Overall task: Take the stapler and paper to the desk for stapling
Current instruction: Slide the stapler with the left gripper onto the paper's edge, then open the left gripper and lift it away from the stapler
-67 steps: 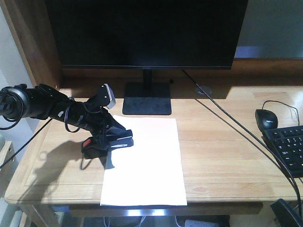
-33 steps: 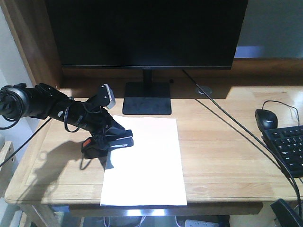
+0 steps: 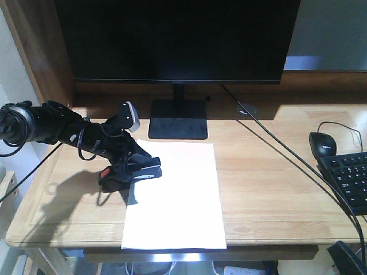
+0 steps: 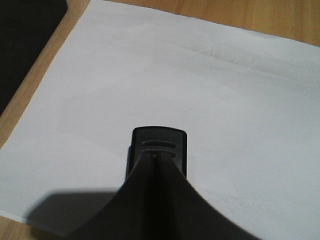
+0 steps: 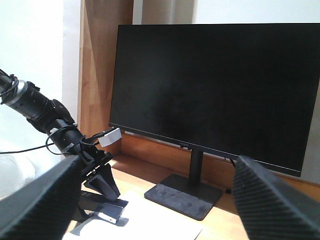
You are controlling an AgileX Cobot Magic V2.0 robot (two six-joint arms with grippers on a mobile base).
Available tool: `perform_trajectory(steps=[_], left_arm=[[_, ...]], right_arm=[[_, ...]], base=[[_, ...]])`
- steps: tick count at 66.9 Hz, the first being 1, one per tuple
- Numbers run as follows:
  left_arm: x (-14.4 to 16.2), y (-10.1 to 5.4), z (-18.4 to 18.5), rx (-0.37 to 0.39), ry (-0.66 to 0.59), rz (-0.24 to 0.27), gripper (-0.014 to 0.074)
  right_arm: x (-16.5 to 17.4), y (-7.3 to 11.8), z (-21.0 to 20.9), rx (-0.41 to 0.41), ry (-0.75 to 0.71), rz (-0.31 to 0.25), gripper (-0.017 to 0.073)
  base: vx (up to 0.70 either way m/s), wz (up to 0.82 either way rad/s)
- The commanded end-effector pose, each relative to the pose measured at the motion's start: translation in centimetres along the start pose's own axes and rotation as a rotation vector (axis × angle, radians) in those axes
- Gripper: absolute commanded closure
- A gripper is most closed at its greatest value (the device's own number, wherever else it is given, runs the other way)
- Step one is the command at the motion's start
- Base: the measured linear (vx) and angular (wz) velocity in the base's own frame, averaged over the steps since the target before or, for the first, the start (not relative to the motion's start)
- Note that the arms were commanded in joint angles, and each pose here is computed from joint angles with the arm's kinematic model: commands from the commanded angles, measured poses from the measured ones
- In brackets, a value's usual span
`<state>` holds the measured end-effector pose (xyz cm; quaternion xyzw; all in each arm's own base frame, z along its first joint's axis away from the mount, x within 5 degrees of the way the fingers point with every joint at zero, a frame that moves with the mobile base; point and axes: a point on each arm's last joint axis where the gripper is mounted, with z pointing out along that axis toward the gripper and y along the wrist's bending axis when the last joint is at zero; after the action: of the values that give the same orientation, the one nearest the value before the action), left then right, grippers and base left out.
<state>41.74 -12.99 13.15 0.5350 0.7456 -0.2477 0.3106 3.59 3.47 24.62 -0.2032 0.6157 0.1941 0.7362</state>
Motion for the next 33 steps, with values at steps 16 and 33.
perform_trajectory(steps=[16, 33], left_arm=[[-1.5, -0.3, -1.8, -0.027, 0.033, 0.053, 0.0600], [-5.3, -0.9, -7.8, -0.231, 0.105, -0.004, 0.0600]], right_arm=[[-0.9, -0.2, -0.2, 0.027, -0.025, -0.048, -0.0024], [-0.9, -0.2, -0.2, 0.027, -0.025, -0.048, -0.0024]], base=[[0.00, 0.00], [0.00, 0.00]])
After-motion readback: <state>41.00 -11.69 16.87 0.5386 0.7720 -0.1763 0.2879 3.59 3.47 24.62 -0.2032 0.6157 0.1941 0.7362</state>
